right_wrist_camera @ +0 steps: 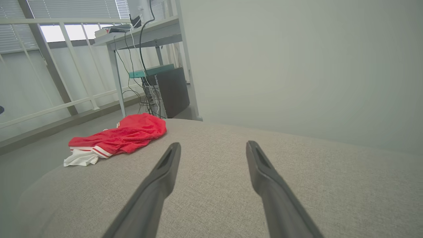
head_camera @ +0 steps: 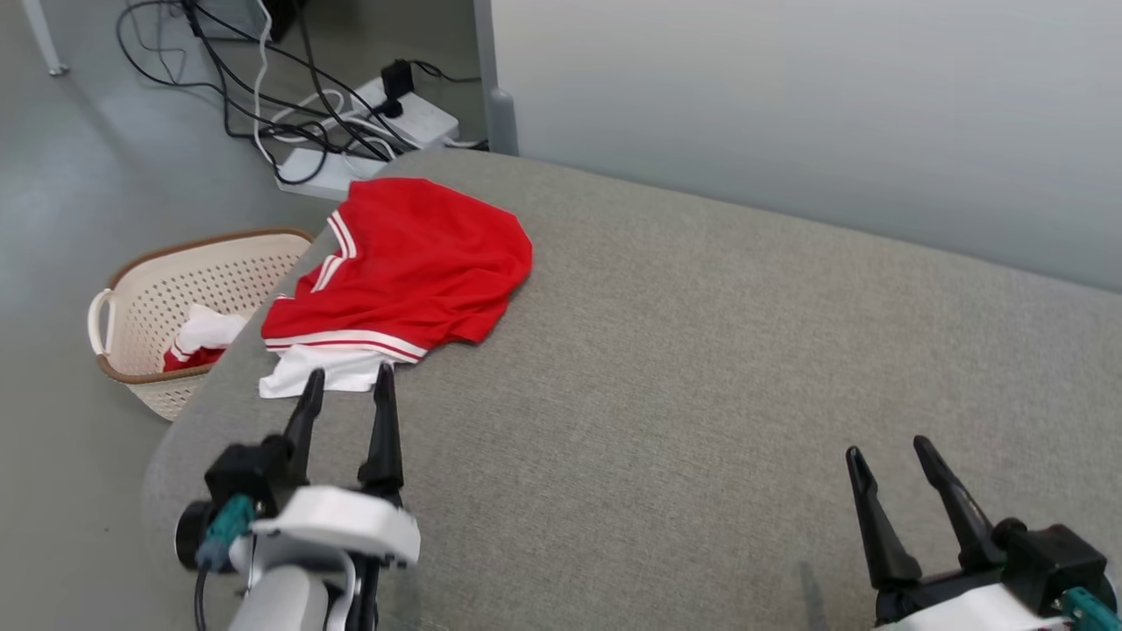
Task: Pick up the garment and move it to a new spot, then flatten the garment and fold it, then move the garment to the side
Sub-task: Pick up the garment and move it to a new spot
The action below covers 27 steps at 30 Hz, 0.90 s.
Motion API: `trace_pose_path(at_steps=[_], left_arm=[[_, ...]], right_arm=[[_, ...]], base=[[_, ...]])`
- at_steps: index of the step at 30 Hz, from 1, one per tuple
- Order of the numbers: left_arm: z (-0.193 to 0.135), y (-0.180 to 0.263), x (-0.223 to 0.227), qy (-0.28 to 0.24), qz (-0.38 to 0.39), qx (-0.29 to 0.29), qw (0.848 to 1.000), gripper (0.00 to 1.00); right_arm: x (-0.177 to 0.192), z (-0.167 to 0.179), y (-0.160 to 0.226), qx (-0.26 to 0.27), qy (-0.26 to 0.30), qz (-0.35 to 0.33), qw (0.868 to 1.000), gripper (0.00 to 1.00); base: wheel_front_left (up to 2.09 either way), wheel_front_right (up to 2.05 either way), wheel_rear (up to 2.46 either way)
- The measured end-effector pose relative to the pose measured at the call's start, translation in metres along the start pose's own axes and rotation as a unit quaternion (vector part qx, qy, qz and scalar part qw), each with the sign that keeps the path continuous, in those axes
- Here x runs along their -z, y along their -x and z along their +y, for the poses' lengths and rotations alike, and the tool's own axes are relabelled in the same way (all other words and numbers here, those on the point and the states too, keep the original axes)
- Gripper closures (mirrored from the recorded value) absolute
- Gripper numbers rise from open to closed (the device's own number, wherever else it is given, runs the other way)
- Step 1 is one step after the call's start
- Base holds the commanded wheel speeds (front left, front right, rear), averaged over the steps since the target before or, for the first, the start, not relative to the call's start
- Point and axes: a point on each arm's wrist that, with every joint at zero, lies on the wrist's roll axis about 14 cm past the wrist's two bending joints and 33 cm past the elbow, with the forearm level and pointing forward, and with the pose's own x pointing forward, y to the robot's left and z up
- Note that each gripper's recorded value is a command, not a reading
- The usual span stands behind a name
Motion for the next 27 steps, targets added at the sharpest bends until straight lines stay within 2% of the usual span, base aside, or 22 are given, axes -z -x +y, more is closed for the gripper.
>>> trace_pose_path(at_steps=[9, 14, 27], left_arm=[[-0.022, -0.065, 0.034, -0.026, 0.069, 0.013, 0.997, 0.0], [-0.034, -0.096, 0.057, -0.019, 0.123, 0.012, 0.992, 0.0], [-0.036, -0.135, 0.129, -0.089, 0.276, 0.006, 0.957, 0.0]], right_arm=[[0.004, -0.037, -0.006, 0.025, 0.014, 0.004, 1.0, 0.0], [0.006, -0.057, -0.007, 0.042, 0.018, 0.006, 0.999, 0.0], [0.016, -0.095, -0.007, 0.075, 0.015, 0.014, 0.997, 0.0]], base=[[0.0, 0.0, 0.0], [0.0, 0.0, 0.0], [0.0, 0.0, 0.0]])
